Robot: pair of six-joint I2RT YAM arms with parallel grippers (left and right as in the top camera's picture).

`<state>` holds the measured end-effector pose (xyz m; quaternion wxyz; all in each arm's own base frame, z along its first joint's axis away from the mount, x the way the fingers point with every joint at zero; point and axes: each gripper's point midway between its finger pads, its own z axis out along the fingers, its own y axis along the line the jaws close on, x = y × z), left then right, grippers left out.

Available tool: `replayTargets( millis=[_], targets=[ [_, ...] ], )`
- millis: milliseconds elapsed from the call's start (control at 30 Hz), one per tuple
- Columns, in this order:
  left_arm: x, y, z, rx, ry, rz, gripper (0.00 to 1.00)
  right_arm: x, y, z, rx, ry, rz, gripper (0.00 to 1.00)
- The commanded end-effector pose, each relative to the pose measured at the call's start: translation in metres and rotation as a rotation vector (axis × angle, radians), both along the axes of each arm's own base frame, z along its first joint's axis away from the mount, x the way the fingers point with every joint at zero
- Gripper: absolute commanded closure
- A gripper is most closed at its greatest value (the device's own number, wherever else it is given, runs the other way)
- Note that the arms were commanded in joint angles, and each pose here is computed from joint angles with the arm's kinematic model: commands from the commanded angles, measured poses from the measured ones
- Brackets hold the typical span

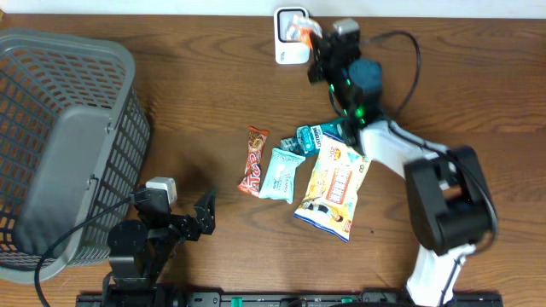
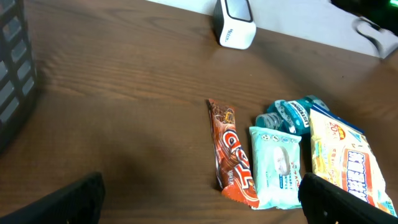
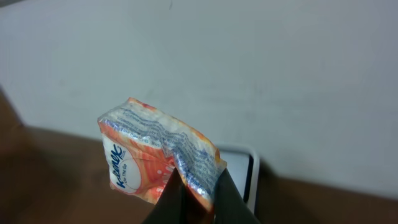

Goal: Scan the item barcode
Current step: 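Carry the scanned Kleenex pack rightward off the table edge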

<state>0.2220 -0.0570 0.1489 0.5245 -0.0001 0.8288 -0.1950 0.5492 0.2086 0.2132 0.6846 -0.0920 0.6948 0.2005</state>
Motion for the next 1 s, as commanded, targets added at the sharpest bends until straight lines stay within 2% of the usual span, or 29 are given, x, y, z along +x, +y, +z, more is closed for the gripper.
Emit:
replayTargets(
  millis=[0, 200, 367, 733, 833, 967],
  targets=[
    [-0.001, -0.002, 0.001, 0.005, -0.006, -0.014, 0.01, 0.028, 0.010, -0.002, -0.053, -0.053, -0.021, 0.99],
    [-0.001, -0.002, 0.001, 0.005, -0.006, -0.014, 0.01, 0.075, 0.013, -0.017, -0.119, -0.036, -0.095, 0.99],
    [-0.001, -0.002, 0.001, 0.005, -0.006, -0.014, 0.01, 0.101, 0.017, -0.040, -0.151, 0.009, -0.121, 0.99],
    [-0.001, -0.002, 0.001, 0.004, -0.006, -0.014, 0.01, 0.105, 0.019, -0.074, -0.183, 0.091, -0.115, 0.99],
    [-0.001, -0.002, 0.001, 0.005, -0.006, -0.014, 0.01, 0.105, 0.019, -0.064, -0.177, 0.078, -0.119, 0.99],
    [-0.001, -0.002, 0.001, 0.004, -0.006, -0.014, 0.01, 0.104, -0.001, -0.034, -0.186, 0.086, -0.220, 0.99]
  ],
)
